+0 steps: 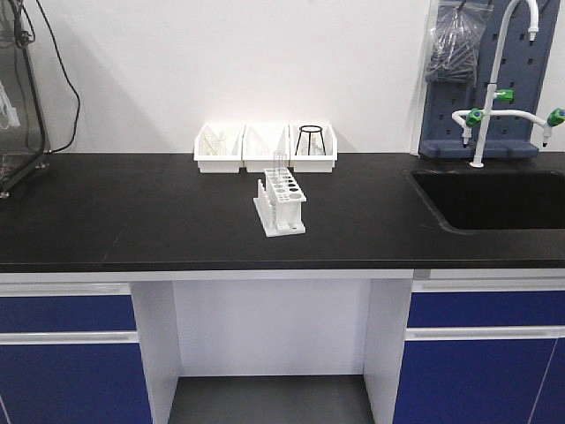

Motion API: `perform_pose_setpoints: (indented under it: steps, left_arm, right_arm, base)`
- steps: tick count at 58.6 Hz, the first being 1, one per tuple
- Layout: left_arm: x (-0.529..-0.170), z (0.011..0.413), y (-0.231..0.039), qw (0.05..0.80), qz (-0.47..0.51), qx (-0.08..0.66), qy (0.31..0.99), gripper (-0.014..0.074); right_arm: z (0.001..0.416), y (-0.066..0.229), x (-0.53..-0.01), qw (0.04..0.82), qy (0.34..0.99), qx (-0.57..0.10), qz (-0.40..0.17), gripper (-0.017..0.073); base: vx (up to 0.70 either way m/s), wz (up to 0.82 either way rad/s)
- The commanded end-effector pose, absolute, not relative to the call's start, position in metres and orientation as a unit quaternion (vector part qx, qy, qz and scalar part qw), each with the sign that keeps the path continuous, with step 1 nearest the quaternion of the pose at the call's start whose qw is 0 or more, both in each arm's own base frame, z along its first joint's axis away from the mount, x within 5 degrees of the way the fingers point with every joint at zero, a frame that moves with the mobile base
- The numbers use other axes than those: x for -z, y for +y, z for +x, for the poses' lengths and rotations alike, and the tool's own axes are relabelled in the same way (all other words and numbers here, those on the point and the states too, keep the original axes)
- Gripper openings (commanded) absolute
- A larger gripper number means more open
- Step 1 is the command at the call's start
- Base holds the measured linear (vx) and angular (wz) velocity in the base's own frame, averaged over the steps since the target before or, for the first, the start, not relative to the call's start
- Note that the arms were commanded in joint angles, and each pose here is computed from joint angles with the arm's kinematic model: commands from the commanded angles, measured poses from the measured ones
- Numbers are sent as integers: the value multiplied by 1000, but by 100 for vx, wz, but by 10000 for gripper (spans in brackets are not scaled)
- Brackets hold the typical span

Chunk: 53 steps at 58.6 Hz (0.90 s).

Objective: Flip and reinsert test tube from rack
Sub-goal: 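Drive the base toward the white test-tube rack on the bench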

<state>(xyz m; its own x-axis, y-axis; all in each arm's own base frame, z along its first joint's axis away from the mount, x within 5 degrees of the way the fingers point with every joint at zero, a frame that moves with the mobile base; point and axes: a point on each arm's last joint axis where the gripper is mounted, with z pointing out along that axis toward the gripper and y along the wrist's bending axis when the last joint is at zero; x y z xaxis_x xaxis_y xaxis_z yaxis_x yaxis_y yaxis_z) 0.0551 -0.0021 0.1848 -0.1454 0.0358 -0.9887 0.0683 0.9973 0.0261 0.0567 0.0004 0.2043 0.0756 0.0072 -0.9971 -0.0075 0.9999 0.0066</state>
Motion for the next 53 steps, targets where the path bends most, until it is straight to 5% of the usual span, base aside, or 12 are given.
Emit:
perform_pose_setpoints:
  steps: [1, 53]
  left_arm:
    - [-194, 55, -3, 686, 33, 24, 726, -6]
    - [-194, 55, -3, 686, 33, 24, 726, -6]
  right_arm:
    - [55, 1, -211, 761, 648, -2, -8, -11]
    - [55, 1, -211, 762, 648, -3, -8, -11]
  base:
    - [0, 0]
    - [1, 0]
